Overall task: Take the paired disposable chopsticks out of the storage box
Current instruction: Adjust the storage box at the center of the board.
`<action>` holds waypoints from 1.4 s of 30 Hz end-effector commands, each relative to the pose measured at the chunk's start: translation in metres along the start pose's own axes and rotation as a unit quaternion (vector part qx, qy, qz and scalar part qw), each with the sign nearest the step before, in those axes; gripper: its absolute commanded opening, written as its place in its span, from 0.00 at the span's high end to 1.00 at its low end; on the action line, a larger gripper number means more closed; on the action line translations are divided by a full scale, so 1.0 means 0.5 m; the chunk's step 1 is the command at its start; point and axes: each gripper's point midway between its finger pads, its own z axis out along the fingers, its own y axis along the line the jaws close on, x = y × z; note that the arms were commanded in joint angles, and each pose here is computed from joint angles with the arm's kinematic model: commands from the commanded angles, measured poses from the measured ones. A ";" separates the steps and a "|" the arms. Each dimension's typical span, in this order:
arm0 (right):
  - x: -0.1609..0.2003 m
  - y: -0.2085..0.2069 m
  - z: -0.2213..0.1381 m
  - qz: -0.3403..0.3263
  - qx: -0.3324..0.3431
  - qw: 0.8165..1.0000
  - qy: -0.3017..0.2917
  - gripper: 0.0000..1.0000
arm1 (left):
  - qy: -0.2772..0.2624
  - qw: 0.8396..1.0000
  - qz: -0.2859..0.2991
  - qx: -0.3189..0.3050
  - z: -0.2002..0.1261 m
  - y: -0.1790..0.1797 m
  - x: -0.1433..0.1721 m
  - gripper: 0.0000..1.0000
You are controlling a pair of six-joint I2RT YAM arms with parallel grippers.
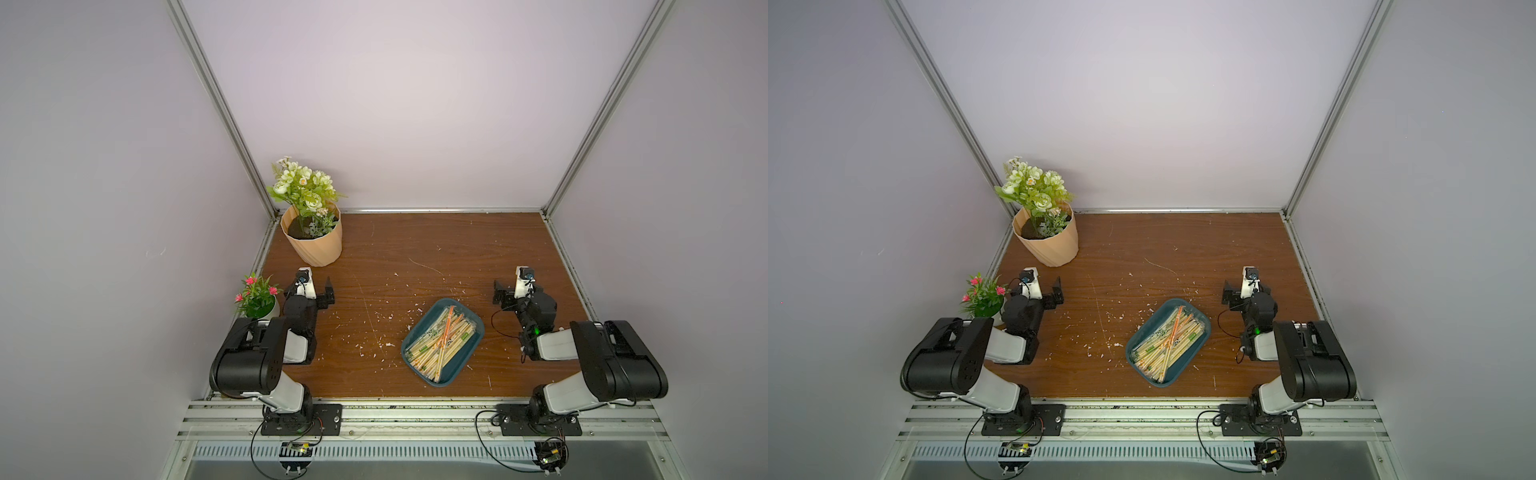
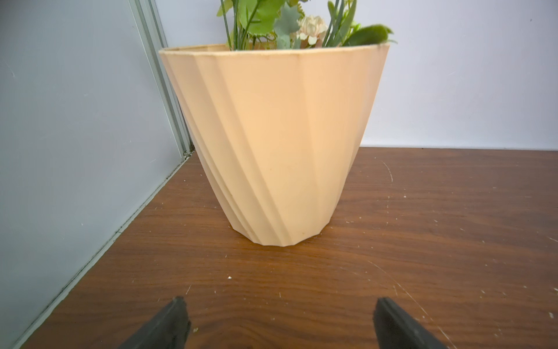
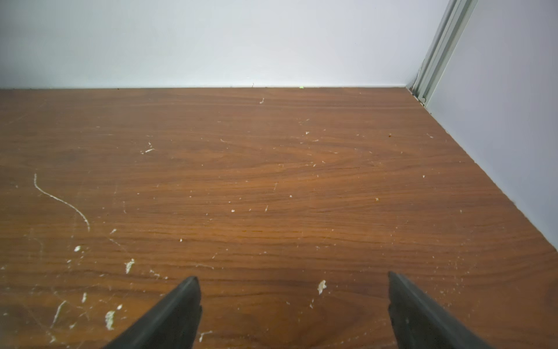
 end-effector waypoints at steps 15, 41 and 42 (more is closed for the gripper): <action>-0.099 -0.054 -0.019 0.279 0.095 0.944 0.145 0.01 | 0.075 0.991 -0.105 -0.023 -0.017 -0.024 -0.121 0.02; 0.105 0.262 -0.402 0.365 -0.199 0.810 0.414 0.06 | 0.268 0.912 -0.235 0.203 -0.175 -0.367 0.011 0.02; 0.103 0.273 -0.401 0.368 -0.207 0.807 0.412 0.07 | 0.270 0.910 -0.236 0.207 -0.174 -0.372 0.012 0.02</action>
